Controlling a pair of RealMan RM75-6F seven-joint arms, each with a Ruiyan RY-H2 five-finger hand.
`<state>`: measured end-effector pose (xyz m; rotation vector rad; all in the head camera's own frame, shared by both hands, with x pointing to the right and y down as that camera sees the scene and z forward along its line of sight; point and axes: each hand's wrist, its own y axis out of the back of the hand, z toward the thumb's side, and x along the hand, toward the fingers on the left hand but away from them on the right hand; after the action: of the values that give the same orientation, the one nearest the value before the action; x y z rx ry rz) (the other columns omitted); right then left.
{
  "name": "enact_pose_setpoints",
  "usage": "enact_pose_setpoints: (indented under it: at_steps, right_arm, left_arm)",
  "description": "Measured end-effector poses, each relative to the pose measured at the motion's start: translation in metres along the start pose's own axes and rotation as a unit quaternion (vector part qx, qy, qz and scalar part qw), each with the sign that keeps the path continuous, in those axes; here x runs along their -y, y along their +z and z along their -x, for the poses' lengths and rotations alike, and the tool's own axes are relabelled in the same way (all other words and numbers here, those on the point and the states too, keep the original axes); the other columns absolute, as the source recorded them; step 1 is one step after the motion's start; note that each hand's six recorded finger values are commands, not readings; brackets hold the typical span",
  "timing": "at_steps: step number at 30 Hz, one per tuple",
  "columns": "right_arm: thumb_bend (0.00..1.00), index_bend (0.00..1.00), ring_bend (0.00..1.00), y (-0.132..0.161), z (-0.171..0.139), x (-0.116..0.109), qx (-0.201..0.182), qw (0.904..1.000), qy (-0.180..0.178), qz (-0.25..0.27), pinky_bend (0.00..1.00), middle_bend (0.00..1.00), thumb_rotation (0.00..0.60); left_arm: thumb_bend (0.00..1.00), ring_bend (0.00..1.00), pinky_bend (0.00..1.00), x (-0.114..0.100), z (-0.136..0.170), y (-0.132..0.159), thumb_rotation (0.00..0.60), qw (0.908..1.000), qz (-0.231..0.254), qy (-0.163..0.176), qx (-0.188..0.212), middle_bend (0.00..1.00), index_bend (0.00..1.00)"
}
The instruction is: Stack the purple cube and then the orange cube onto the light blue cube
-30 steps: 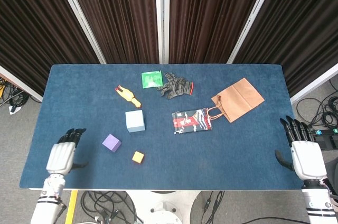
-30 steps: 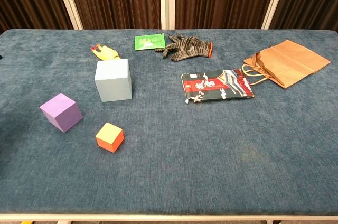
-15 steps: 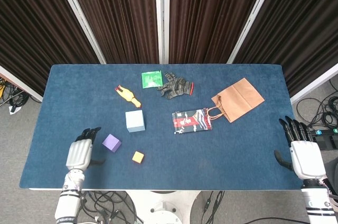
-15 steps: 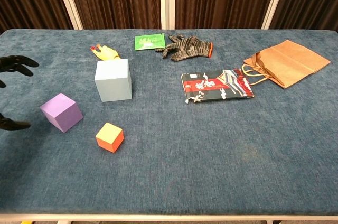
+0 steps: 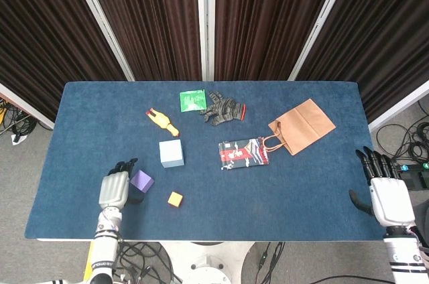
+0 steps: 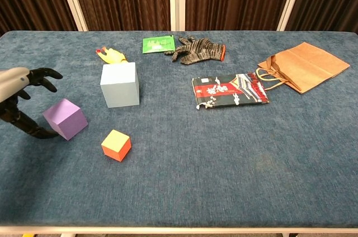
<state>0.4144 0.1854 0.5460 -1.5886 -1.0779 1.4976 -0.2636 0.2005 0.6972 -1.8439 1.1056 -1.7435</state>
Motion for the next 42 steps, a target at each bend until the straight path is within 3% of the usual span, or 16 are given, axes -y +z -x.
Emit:
enact_pose_setpoints:
  at_steps: [16,32,42]
  right_arm:
    - [0.24,0.01,0.0,-0.002,0.001,-0.001,0.002,1.0,-0.001,0.0,0.0,0.01,0.6]
    - [0.24,0.01,0.0,-0.002,0.003,0.001,0.006,1.0,0.001,-0.003,0.0,0.0,0.6]
    - [0.24,0.01,0.0,-0.003,0.004,0.001,0.006,1.0,0.004,-0.003,0.0,0.0,0.6]
  left_arm:
    - [0.12,0.16,0.23,0.002,-0.01,-0.003,0.6,0.9993,0.004,-0.004,-0.037,0.38,0.19]
    - [0.12,0.16,0.23,0.004,-0.011,0.015,0.6,0.9994,0.02,-0.013,-0.026,0.4,0.19]
    - [0.12,0.17,0.24,0.006,-0.021,0.007,0.6,0.9987,0.021,-0.011,-0.044,0.41,0.19]
